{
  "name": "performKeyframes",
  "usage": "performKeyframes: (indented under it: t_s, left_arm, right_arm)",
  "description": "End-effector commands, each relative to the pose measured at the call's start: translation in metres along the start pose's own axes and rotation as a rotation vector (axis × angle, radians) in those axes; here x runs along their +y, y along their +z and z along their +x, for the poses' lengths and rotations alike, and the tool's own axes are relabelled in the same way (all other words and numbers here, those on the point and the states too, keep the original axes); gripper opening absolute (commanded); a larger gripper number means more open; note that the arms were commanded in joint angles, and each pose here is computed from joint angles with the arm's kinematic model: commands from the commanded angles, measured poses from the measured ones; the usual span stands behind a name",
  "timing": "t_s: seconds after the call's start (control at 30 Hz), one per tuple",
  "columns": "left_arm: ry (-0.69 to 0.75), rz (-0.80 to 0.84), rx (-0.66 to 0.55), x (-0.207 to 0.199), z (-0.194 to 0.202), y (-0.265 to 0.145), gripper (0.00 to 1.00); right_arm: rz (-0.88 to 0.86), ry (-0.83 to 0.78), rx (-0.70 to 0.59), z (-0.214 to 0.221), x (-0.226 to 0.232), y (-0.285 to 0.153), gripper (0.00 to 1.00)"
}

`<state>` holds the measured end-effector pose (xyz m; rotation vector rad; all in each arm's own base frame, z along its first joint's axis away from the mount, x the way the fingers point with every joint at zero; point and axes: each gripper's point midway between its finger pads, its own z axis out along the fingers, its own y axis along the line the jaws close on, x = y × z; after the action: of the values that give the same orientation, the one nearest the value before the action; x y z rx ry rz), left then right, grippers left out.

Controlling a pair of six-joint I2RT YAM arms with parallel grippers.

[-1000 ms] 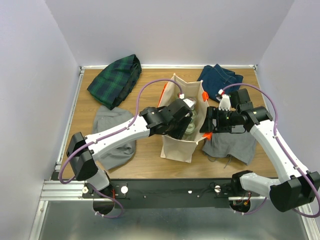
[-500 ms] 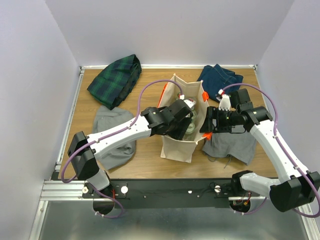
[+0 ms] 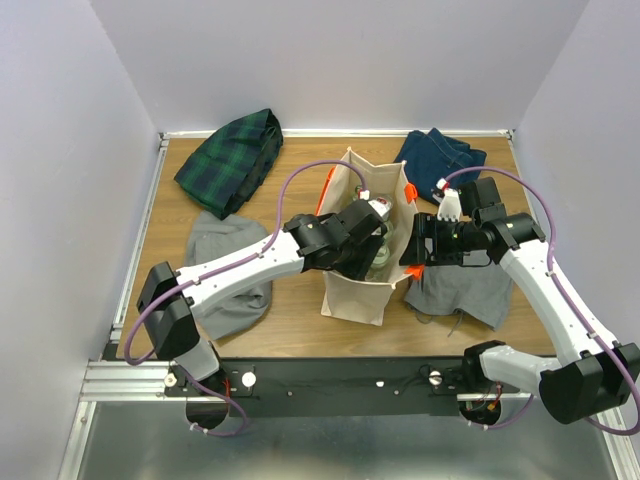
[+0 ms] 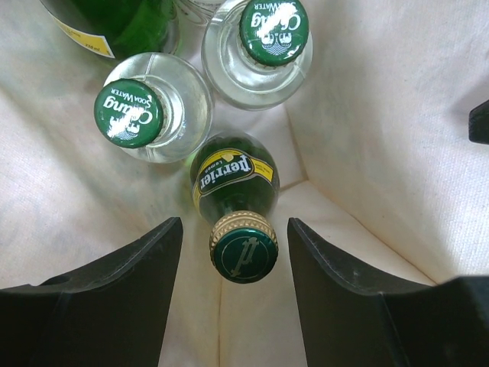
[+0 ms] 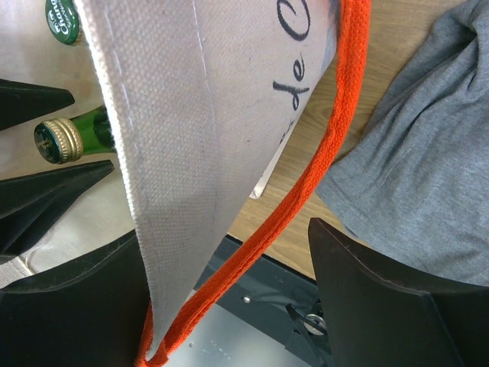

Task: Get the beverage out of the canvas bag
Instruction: Take out the drink from the canvas bag.

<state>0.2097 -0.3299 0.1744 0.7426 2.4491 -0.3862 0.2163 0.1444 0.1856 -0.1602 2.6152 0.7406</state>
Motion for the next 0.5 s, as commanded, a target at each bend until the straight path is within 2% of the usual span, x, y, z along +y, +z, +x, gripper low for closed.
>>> performKeyframes:
  t_s: [0.0,0.27,0.43,0.47]
  left_arm:
    - [0.016,-0.033,0.047,0.0043,0.0075,0.0002,0.67]
    - [0.007,-0.032,0.044,0.0050,0.0071,-0.0031,0.65]
    - [0.010,-0.028,0.046,0.0043,0.0073,-0.0026,0.54]
    - [0.011,-0.027,0.046,0.0036,0.0073,-0.0024,0.49]
  right_arm:
    - [0.021,-0.038,-0.056,-0.0128,0.0009,-0.0064,0.85]
    - [0.023,-0.037,-0.064,-0.0122,-0.0002,-0.0074,0.85]
    - [0.021,-0.036,-0.062,-0.0135,0.0003,-0.0066,0.85]
    - [0.022,-0.037,-0.061,-0.0134,0.0004,-0.0065,0.85]
